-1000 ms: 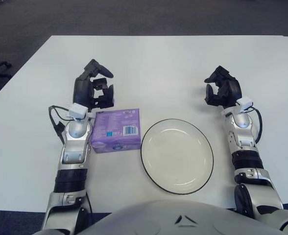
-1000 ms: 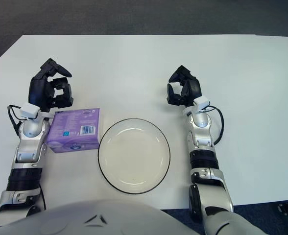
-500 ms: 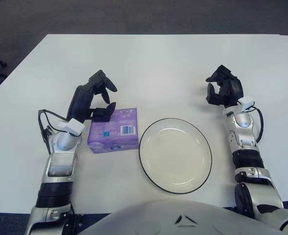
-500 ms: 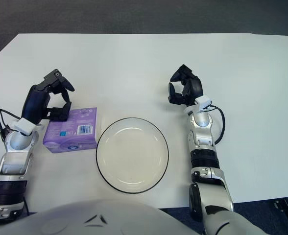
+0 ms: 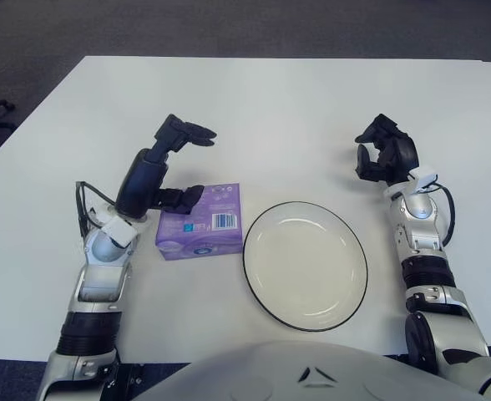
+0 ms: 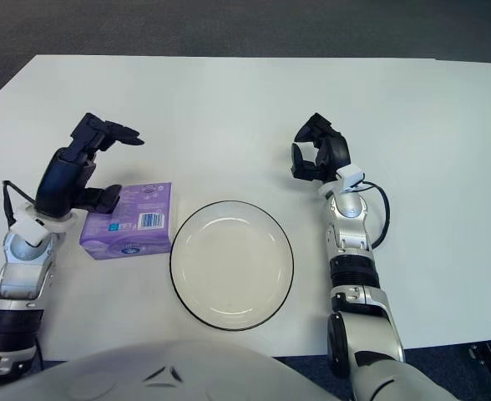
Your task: Put the tissue paper into the plate.
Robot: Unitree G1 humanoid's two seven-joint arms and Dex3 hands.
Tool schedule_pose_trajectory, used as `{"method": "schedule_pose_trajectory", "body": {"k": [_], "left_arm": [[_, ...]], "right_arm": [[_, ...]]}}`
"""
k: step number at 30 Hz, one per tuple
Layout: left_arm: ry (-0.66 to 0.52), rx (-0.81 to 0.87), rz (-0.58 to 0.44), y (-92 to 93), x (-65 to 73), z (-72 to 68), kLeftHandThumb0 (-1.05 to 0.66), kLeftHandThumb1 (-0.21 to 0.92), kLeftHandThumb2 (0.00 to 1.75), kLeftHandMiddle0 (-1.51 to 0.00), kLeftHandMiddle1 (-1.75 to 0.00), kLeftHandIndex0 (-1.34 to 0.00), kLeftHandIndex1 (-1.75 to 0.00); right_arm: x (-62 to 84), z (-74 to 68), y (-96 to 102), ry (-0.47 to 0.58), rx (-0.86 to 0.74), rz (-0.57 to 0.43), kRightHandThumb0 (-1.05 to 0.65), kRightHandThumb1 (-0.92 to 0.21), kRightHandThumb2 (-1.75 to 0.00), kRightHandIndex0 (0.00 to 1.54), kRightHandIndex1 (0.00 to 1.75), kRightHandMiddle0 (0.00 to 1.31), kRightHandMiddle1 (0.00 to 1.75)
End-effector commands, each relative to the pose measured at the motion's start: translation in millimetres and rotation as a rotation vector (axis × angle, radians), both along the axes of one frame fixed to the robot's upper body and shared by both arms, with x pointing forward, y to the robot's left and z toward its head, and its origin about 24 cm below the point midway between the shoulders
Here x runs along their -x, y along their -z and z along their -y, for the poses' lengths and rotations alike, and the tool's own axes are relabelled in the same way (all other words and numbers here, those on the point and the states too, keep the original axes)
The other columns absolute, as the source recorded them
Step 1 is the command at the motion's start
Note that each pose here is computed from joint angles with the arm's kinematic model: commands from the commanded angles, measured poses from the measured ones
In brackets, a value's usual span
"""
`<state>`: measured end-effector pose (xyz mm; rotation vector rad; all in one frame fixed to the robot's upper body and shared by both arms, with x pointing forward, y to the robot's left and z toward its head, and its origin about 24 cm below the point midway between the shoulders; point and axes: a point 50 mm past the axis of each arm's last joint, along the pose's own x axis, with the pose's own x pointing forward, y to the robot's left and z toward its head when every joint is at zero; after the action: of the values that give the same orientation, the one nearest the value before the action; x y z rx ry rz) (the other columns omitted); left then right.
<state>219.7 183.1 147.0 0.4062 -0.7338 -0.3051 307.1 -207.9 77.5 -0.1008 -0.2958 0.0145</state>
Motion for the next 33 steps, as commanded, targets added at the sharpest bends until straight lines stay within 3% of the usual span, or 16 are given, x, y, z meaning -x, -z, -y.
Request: {"method": "schedule_pose_trajectory", "body": {"k": [1,9,14,17,24,29,33], "left_arm": [[0.002,-0.035,0.012,-6.5,7.4,-6.6,-0.8,0.91,0.64,-0.21,-0.74,0.0,-0.92],[-0.101,-0.225,0.07,-12.9,16.6,-19.7,-0.86,0.92,0.62,-0.23,-0.55,0.0,-0.83],[-0.13,-0.267,0.103,-12.9,18.9,-18.8,-0.89,0.92,0.63,-0.26,-0.46,0.0,-0.82],[-0.134,-0.289,0.111,-15.5,31.8,-7.9,-0.89,0.92,0.62,-0.27,-0.44,0.0,-0.82],[-0.212,-0.458,-0.004,-14.0,45.0,-9.3,-0.93,0.92,0.71,-0.25,-0.39,0.0,-0.84],[-0.26,-0.647,-0.095,-15.2,50.4,-12.9,-0.94,0.92,0.9,-0.17,-0.31,0.0,-0.78],[-0.23,-0.75,-0.136,-18.9,51.4,-13.5,-1.0,0.92,0.98,-0.09,-0.22,0.0,-0.55]], "right_arm": [[40.9,-4.0,74.8,0.04,-0.075,-0.258,-0.44,-0.43,-1.17,1.28,1.75,0.52,1.75],[40.8,-3.0,74.7,0.042,-0.064,-0.257,-0.44,-0.43,-1.17,1.28,1.75,0.52,1.75],[40.7,-2.7,74.7,0.043,-0.058,-0.258,-0.44,-0.43,-1.17,1.28,1.75,0.52,1.75],[40.9,-2.3,74.6,0.045,-0.055,-0.257,-0.44,-0.43,-1.18,1.28,1.75,0.52,1.75],[41.0,-2.2,74.6,0.042,-0.057,-0.258,-0.45,-0.43,-1.18,1.28,1.75,0.53,1.75],[40.8,-1.9,74.0,0.041,-0.061,-0.255,-0.45,-0.43,-1.18,1.28,1.75,0.53,1.75],[40.8,-2.0,74.0,0.039,-0.06,-0.253,-0.45,-0.42,-1.19,1.28,1.75,0.53,1.75]]}}
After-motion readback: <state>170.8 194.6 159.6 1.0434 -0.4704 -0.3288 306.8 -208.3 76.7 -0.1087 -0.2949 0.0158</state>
